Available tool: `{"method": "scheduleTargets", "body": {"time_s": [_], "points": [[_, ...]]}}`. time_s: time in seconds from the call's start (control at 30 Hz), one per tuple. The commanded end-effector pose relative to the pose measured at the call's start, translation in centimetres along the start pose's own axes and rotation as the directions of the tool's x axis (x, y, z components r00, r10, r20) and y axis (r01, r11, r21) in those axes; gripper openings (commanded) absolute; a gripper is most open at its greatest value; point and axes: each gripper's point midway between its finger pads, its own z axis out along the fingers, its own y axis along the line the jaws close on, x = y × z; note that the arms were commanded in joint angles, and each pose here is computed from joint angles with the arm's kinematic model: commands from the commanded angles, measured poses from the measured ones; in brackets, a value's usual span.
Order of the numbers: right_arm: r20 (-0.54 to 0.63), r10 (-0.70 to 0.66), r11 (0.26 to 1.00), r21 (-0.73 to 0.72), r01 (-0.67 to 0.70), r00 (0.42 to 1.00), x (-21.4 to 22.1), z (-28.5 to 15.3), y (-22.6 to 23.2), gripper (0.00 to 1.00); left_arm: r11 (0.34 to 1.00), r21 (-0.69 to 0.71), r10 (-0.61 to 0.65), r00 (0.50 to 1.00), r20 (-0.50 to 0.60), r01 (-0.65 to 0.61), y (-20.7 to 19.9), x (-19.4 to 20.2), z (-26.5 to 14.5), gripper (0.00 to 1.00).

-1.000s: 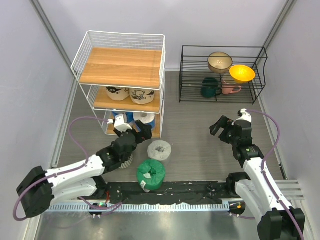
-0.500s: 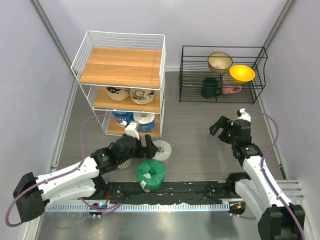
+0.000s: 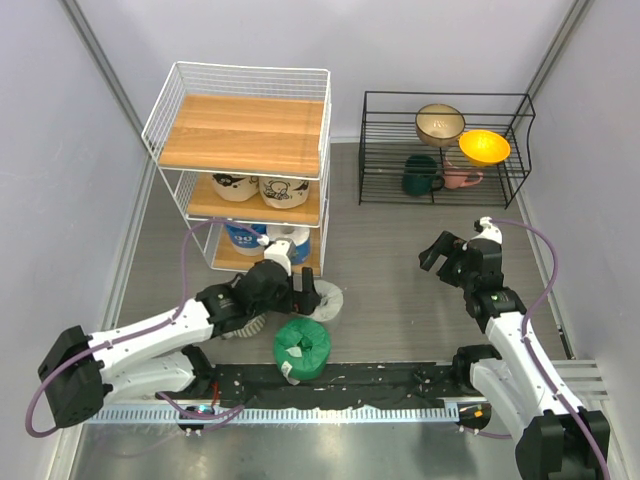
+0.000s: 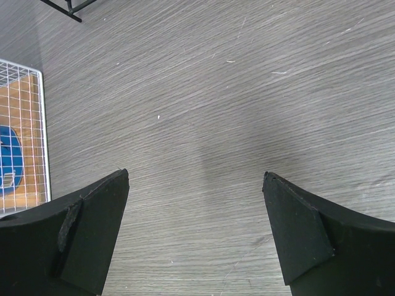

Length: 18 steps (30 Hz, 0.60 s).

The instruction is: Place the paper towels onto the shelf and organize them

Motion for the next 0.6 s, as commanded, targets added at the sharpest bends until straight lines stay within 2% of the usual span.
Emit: {"method": "scheduleTargets", "body": {"time_s": [0.0,0.13,0.2,0.57], "points": [[0.039,-0.005,1.000,-0.019,0.005,0.999,-0.8,0.0,0.5,0.95,0.999,-0.020,0.050,0.999,-0.007,-0.050,-0.7,-1.3,0.0,0.98],[0.033,-0.007,1.000,-0.017,0.008,0.999,-0.7,0.0,0.4,0.96,0.993,-0.062,0.096,0.994,-0.049,-0.099,-0.5,-0.9,0.7,0.89],[0.038,-0.006,1.000,-0.017,0.007,0.999,-0.8,0.0,0.4,0.95,0.989,-0.084,0.119,0.990,-0.070,-0.125,-0.3,-0.5,1.0,0.78],[0.045,-0.004,1.000,0.013,0.003,0.999,-0.8,0.2,-0.1,0.95,0.987,-0.046,0.149,0.986,-0.078,-0.152,-1.6,-0.4,0.6,0.44]]}}
